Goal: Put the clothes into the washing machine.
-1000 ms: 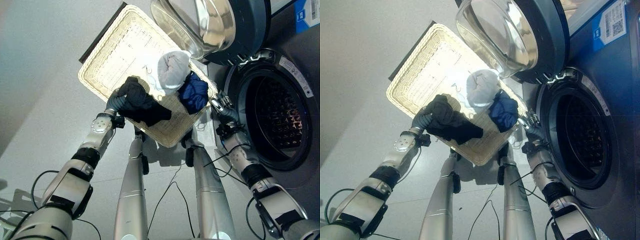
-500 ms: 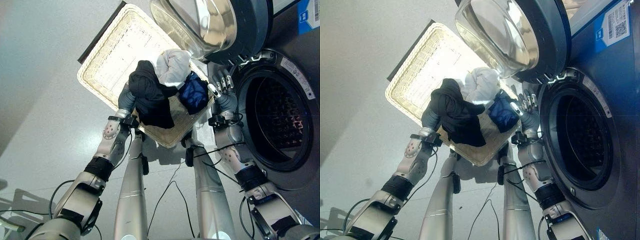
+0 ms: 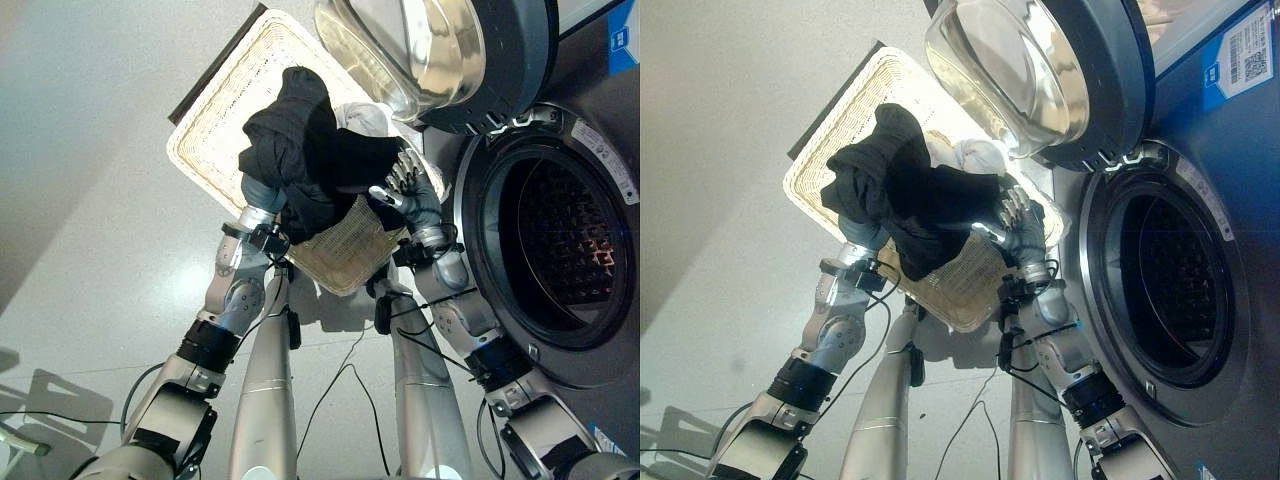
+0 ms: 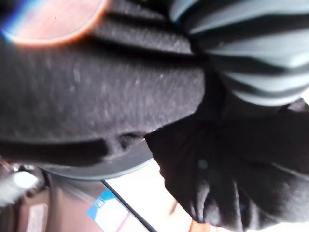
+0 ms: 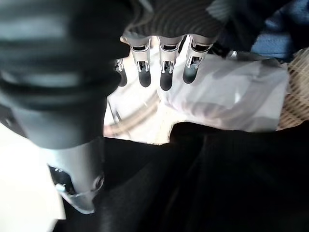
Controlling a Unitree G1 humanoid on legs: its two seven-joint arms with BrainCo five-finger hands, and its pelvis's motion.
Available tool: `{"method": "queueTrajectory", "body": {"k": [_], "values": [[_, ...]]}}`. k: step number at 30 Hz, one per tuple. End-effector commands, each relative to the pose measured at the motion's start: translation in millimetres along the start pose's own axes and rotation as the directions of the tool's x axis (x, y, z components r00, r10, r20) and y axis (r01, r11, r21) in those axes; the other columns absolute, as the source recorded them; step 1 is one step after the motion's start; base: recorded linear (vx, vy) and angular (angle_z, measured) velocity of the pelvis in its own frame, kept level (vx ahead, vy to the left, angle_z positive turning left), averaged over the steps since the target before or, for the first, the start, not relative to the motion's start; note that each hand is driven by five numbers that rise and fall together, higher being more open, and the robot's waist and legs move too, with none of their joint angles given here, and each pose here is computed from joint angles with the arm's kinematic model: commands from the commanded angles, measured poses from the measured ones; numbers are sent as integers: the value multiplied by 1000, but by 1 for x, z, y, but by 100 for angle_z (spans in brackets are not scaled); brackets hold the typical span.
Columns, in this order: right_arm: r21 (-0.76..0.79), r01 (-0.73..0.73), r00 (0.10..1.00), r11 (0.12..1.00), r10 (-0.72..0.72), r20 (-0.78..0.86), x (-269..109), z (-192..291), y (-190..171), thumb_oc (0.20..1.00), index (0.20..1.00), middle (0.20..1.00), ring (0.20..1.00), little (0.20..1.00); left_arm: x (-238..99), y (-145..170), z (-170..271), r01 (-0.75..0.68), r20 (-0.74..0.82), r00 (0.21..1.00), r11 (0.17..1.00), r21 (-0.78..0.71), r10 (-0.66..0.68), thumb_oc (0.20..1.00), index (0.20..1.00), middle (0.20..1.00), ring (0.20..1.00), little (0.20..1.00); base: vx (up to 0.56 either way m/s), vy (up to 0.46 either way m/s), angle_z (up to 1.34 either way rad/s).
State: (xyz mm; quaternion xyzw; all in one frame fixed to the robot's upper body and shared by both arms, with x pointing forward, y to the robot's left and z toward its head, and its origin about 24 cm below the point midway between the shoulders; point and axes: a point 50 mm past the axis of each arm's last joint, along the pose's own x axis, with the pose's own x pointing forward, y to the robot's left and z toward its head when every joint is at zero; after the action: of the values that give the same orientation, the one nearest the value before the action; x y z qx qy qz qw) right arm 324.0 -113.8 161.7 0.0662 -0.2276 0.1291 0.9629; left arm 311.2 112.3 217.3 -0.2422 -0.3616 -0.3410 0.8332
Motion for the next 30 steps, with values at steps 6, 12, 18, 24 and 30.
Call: {"method": "queueTrajectory", "body": {"k": [6, 12, 18, 24, 30], "values": [[-183, -55, 996, 982, 67, 59, 4, 12, 10, 1000, 1000, 1000, 1000, 1000, 26, -34, 37, 220, 194, 957, 976, 2, -216, 200, 200, 200, 200, 200, 4, -6, 1], [-243, -75, 995, 967, 88, 43, 15, 10, 16, 1000, 1000, 1000, 1000, 1000, 38, -59, 41, 333, 223, 922, 942, -46, -316, 200, 200, 200, 200, 200, 7, -18, 1], [-214, -187, 979, 959, 200, 41, 26, 18, 35, 1000, 1000, 1000, 1000, 1000, 45, -66, 40, 352, 228, 918, 932, -88, -325, 200, 200, 200, 200, 200, 0, 0, 0], [-160, -205, 974, 965, 217, 62, 32, 24, 44, 1000, 1000, 1000, 1000, 1000, 48, -71, 36, 379, 222, 911, 917, -125, -347, 200, 200, 200, 200, 200, 0, 0, 0], [-80, -261, 961, 962, 267, 71, 37, 29, 59, 1000, 1000, 1000, 1000, 1000, 51, -77, 29, 397, 196, 911, 902, -171, -364, 200, 200, 200, 200, 200, 0, 0, 0]]}}
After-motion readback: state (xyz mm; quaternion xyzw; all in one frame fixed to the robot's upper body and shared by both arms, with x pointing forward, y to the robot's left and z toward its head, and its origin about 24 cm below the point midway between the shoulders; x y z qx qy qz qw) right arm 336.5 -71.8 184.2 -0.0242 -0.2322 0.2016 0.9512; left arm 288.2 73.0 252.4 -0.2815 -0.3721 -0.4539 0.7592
